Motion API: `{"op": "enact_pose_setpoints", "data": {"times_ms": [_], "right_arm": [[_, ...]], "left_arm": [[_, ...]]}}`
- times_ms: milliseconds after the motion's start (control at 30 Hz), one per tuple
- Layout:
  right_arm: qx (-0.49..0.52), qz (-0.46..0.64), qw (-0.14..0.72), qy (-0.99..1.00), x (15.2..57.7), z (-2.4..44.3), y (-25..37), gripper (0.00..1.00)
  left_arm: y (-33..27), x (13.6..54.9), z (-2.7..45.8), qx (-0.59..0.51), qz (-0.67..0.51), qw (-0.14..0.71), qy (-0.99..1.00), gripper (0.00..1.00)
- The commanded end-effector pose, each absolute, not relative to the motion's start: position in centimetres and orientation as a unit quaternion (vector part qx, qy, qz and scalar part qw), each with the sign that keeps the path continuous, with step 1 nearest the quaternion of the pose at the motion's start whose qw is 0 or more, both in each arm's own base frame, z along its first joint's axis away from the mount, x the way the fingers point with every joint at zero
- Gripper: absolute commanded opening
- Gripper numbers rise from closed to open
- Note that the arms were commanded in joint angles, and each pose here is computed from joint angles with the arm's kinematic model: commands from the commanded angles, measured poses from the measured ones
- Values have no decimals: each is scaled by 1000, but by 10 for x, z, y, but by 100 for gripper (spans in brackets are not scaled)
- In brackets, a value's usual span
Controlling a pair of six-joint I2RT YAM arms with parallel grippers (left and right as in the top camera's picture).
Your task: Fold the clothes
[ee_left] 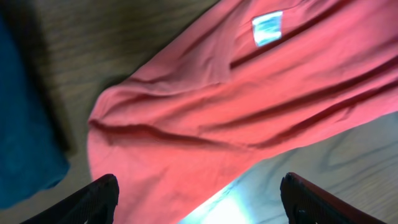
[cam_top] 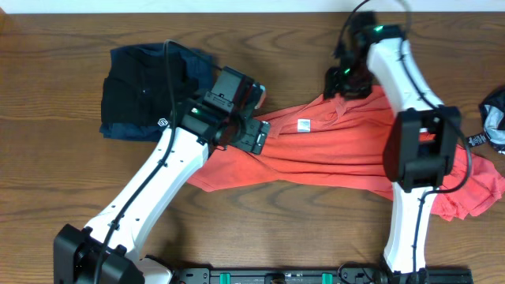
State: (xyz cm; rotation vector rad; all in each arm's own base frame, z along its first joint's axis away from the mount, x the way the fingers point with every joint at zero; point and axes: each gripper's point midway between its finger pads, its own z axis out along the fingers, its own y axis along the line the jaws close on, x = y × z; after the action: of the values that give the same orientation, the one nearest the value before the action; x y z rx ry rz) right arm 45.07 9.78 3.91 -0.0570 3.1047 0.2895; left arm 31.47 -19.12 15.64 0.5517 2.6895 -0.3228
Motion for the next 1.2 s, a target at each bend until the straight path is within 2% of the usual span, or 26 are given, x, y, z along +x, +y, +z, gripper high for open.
{"op": "enact_pose_setpoints", "data": {"times_ms": [0, 133, 233, 467, 567, 700, 767, 967, 1033, 1100, 1167], "right_arm": [[-11, 52, 8, 999, 446, 30, 97, 48], [-5, 21, 1, 1000, 441, 28, 91, 38], [-3, 15, -6, 1000, 438, 29, 86, 42], [-36, 15, -18, 999, 426, 51, 73, 39], [-49, 13, -21, 999, 415, 70, 75, 45], [-37, 2, 2, 999, 407, 102, 80, 53], [-23, -9, 12, 1000, 407, 109, 78, 55], [10, -9, -5, 1000, 401, 83, 77, 56], [12, 6, -11, 1000, 397, 68, 84, 52], [9, 25, -13, 1000, 395, 56, 93, 45], [17, 27, -15, 999, 392, 47, 97, 45]], "left_arm": [[-178, 321, 160, 186, -102, 192, 958, 85], [-171, 324, 160, 175, -99, 193, 960, 85], [-170, 325, 160, 175, -99, 193, 960, 85], [-171, 325, 160, 185, -97, 195, 958, 86], [-169, 321, 169, 185, -99, 201, 957, 86], [-166, 316, 202, 185, -109, 246, 945, 86], [-159, 314, 216, 180, -99, 269, 941, 90], [-142, 309, 233, 168, -68, 296, 938, 95], [-140, 306, 230, 169, -65, 287, 941, 95], [-139, 304, 228, 169, -64, 281, 942, 95], [-139, 303, 228, 169, -63, 280, 943, 95]]}}
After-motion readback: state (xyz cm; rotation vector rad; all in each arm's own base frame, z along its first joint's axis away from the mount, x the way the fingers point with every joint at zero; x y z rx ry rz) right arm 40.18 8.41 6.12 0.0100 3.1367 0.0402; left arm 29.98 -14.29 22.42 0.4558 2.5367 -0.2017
